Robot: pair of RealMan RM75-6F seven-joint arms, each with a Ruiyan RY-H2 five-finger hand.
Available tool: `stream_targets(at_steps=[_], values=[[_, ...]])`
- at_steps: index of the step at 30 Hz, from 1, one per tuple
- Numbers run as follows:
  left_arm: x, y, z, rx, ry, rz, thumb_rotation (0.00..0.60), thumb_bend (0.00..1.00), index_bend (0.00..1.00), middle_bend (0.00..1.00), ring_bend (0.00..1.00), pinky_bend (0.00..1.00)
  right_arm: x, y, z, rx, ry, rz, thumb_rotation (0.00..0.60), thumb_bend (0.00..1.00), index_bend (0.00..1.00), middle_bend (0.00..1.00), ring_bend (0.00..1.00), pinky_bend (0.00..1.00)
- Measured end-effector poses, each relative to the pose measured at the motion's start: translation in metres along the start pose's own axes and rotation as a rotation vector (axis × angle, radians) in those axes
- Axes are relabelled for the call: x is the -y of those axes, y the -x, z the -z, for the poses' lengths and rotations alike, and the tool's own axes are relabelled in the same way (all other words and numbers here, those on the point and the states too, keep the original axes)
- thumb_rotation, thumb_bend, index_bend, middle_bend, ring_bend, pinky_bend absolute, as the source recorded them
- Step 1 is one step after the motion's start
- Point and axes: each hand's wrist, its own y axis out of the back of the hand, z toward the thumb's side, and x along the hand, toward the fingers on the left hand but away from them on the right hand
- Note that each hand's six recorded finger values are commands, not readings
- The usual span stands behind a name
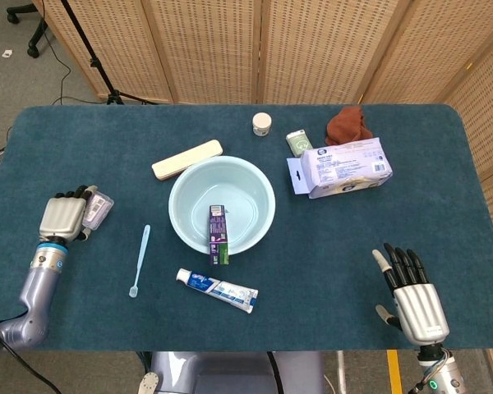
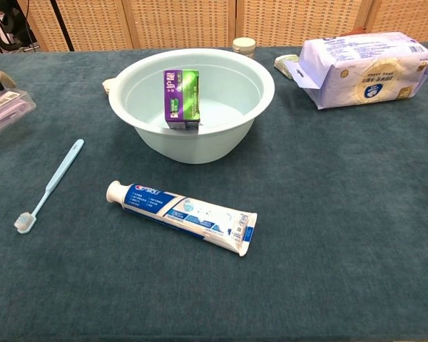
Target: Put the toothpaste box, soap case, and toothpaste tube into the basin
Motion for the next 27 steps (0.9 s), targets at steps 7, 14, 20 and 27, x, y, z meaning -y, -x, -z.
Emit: stream_targets(at_steps=[7, 14, 20, 27], values=[[-0.022, 0.004, -0.010, 0.028, 0.065, -0.080, 0.600, 0.35, 0.54, 0.21, 0.26, 0.27, 0.000, 0.000, 0.000, 0.001, -0.001, 0.000, 0.600, 0.13, 0.00, 0.00, 0.00, 0.05], [-0.067, 0.018, -0.047, 0.151, 0.166, -0.261, 0.600, 0.35, 0.54, 0.21, 0.26, 0.27, 0.000, 0.000, 0.001, 0.006, 0.003, 0.000, 0.600, 0.13, 0.00, 0.00, 0.00, 0.05], [-0.091, 0.024, -0.081, 0.220, 0.206, -0.320, 0.600, 0.35, 0.54, 0.21, 0.26, 0.27, -0.001, 0.001, 0.003, 0.009, 0.011, -0.002, 0.600, 0.13, 0.00, 0.00, 0.00, 0.05], [-0.098, 0.031, -0.132, 0.293, 0.214, -0.340, 0.600, 0.34, 0.54, 0.21, 0.26, 0.27, -0.003, 0.001, 0.006, 0.017, 0.032, -0.003, 0.600, 0.13, 0.00, 0.00, 0.00, 0.05]])
